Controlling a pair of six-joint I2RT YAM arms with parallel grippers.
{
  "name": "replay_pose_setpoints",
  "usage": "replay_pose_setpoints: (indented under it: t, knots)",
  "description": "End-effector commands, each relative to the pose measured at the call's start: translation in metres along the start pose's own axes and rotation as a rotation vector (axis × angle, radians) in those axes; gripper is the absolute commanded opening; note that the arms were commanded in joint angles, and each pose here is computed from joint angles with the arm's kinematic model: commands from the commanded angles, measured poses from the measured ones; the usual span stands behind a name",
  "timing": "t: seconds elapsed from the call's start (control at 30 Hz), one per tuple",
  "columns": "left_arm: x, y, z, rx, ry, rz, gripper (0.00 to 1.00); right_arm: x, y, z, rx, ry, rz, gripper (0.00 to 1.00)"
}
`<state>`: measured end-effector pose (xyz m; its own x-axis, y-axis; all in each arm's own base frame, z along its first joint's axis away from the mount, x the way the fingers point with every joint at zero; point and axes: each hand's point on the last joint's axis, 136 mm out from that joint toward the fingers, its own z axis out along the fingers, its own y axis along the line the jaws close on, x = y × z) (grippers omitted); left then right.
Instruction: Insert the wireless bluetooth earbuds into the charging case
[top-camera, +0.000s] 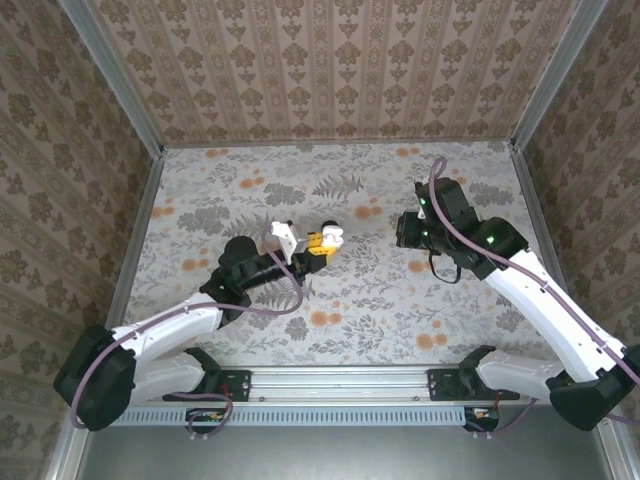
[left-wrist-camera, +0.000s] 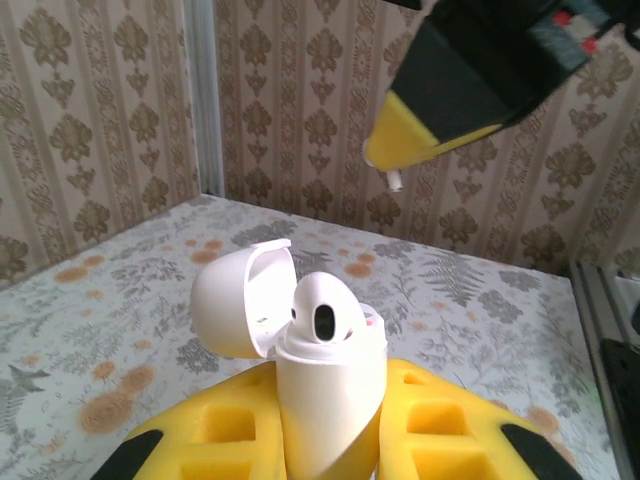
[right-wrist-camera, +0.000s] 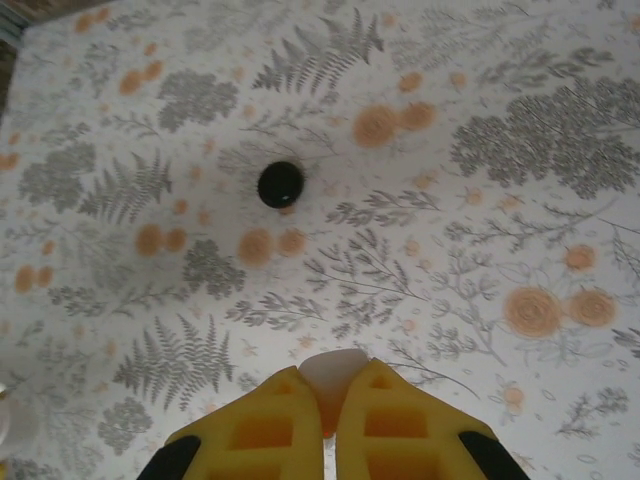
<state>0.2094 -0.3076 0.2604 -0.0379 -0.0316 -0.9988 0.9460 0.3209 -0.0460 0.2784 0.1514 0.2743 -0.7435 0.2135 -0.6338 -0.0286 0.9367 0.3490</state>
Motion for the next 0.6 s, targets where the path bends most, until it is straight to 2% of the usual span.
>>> replay_pose_setpoints:
  t: [0.0, 0.33, 0.57]
  knots:
    - [-0.026, 0.005, 0.003, -0.045, -0.113, 0.039, 0.0, -0.019, 0.017, -0.009, -0.03, -0.095, 0.053, 0.06]
    - [-0.029, -0.001, 0.021, -0.063, -0.151, 0.073, 0.0, -0.027, 0.069, -0.017, -0.157, -0.154, 0.023, 0.06]
    - [-0.032, -0.002, 0.027, -0.071, -0.164, 0.09, 0.0, -0.019, 0.086, -0.012, -0.186, -0.141, 0.001, 0.06]
